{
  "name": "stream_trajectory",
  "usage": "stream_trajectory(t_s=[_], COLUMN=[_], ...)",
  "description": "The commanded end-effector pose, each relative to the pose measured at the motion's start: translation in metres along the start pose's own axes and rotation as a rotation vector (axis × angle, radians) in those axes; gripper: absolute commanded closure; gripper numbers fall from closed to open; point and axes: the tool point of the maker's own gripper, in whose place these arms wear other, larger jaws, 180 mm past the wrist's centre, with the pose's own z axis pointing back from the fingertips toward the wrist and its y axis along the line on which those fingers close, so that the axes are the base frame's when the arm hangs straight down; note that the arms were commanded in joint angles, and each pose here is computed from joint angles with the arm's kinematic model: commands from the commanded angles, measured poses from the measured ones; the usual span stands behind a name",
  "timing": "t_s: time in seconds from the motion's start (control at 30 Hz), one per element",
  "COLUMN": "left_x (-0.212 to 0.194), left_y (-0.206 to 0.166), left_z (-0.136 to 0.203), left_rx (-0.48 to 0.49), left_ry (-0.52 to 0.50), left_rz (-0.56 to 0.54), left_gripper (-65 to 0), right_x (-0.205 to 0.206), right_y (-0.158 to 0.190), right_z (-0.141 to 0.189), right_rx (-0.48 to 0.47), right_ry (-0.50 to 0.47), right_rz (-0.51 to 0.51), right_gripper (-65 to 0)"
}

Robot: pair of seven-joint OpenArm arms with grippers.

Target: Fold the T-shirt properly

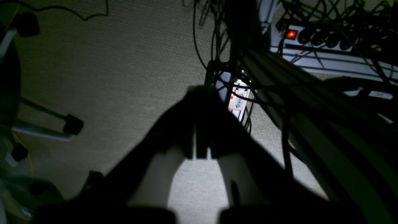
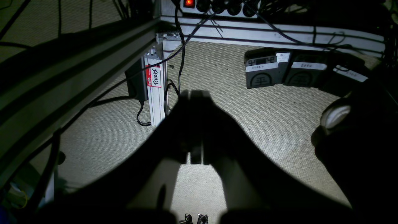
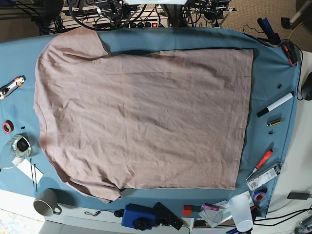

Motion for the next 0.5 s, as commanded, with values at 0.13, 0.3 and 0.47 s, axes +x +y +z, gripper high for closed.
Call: stream_trajectory(t_s=[0.13, 0.3, 0.47], left_x=[0.002, -0.003, -0.011], left_y=[0.002, 0.005, 0.015], left_z=[0.0, 0.003, 0.009], left_rx=[0.005, 0.011, 0.028], left_ry=[-0.015, -0.017, -0.034], left_rz=[0.004, 0.003, 0.015], left_gripper=[0.0, 0.0, 0.0], right_x=[0.0, -0.009, -0.019], right_y=[-0.003, -0.018, -0.035], right_z=[0.001, 0.004, 0.015], right_rx=[-0.001, -0.025, -0.042], right_ry=[0.007, 0.027, 0.024], right_rz=[0.0, 0.005, -0.041], right_gripper=[0.0, 0.0, 0.0])
